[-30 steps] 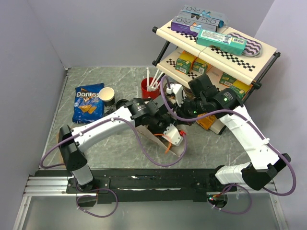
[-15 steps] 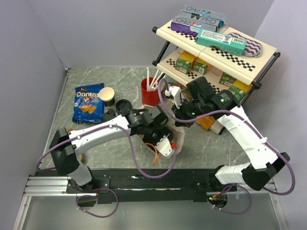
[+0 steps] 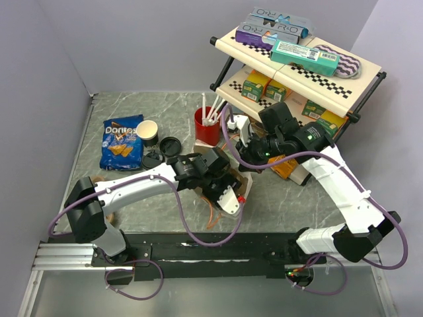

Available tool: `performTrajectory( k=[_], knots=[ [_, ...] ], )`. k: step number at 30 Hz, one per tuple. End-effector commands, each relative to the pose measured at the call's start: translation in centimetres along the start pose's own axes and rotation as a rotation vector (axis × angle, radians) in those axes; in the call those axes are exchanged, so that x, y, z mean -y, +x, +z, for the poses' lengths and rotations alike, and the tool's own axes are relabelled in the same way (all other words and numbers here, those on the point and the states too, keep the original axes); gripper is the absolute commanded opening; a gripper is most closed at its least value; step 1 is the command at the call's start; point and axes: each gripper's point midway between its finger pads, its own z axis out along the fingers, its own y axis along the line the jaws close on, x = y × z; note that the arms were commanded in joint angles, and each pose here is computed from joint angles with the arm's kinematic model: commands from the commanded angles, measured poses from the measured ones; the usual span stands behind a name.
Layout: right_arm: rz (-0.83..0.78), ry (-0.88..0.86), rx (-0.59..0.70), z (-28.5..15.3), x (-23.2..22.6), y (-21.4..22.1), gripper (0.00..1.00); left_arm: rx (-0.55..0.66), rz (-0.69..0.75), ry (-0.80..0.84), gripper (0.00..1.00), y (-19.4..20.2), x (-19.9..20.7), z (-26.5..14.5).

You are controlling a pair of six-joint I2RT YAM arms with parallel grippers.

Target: Pack the takeout coffee

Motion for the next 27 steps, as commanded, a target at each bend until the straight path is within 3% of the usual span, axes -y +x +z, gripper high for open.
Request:
performTrajectory(
  k=[1,11,18,25,27],
  knots=[
    [-0.058,-0.066,0.118,-0.9,-1.5,-3.1,0.0,0.103,-0.061,-0.064,0.6,-1.6,-1.6,0.0],
    [-0.066,-0.159,0.123,-1.1,-3.2,-2.9,0.0,0.05,-0.145,-0.126,0.45,0.2,-3.6,1.7],
    [-0.056,-0.201,0.127,-1.3,-3.9,-3.0,0.0,-0.015,-0.106,-0.171,0.45,2.1,-4.1,2.9],
    [-0.042,-0.188,0.109,-1.2,-3.4,-2.4,0.0,-0.02,-0.113,-0.15,0.23,2.0,-4.7,2.8],
    [-0.026,-0.179,0.106,-1.0,-2.9,-2.3,0.0,-0.032,-0.127,-0.151,0.06,1.9,-5.0,2.2]
  ],
)
